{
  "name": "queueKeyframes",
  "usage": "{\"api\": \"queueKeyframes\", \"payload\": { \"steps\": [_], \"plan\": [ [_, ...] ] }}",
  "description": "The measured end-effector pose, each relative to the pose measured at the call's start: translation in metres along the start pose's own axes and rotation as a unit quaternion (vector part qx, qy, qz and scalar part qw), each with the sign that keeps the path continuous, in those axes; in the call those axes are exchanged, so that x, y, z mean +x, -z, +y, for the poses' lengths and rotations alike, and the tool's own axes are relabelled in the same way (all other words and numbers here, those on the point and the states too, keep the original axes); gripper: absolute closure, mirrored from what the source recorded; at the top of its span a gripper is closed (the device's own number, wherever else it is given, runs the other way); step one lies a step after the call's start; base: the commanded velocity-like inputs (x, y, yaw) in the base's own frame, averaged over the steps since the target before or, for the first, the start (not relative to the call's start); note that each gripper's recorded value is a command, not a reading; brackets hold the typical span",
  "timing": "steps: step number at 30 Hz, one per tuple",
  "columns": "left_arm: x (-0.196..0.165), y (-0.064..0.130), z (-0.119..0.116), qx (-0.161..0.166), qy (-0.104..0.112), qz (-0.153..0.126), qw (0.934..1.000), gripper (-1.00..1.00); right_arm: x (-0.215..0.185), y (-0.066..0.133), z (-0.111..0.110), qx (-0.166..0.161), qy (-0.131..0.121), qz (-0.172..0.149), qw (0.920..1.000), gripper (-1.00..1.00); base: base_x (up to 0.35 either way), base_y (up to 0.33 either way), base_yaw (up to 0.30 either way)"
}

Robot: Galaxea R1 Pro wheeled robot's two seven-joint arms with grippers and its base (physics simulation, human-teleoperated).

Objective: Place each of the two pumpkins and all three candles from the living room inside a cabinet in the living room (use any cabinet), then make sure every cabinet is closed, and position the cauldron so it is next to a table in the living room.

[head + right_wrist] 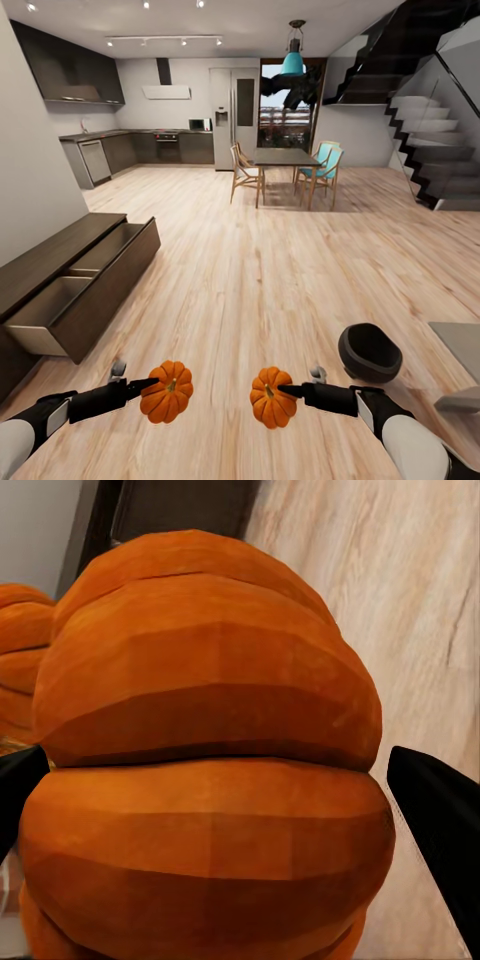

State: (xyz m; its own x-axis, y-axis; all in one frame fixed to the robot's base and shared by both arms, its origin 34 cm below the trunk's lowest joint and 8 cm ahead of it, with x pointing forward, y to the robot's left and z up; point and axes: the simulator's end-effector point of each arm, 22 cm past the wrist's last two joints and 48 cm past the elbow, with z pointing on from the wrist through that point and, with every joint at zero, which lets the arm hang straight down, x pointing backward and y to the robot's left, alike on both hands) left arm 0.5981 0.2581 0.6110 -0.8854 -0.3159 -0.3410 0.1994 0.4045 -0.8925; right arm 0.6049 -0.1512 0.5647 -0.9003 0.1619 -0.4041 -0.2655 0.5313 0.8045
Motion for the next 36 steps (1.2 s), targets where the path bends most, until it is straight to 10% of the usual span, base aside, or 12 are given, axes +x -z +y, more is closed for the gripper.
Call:
{"api": "queueKeyframes", "payload": {
  "steps": [36],
  "plan": [
    [0.0009,-0.0010,-0.0003,0.001,0.000,0.001,1.0000,1.00,-0.0012,0.0002,-0.0005,0.001,0.002,-0.002,1.0000,1.00,0.336,0.084,0.000]
  ]
}}
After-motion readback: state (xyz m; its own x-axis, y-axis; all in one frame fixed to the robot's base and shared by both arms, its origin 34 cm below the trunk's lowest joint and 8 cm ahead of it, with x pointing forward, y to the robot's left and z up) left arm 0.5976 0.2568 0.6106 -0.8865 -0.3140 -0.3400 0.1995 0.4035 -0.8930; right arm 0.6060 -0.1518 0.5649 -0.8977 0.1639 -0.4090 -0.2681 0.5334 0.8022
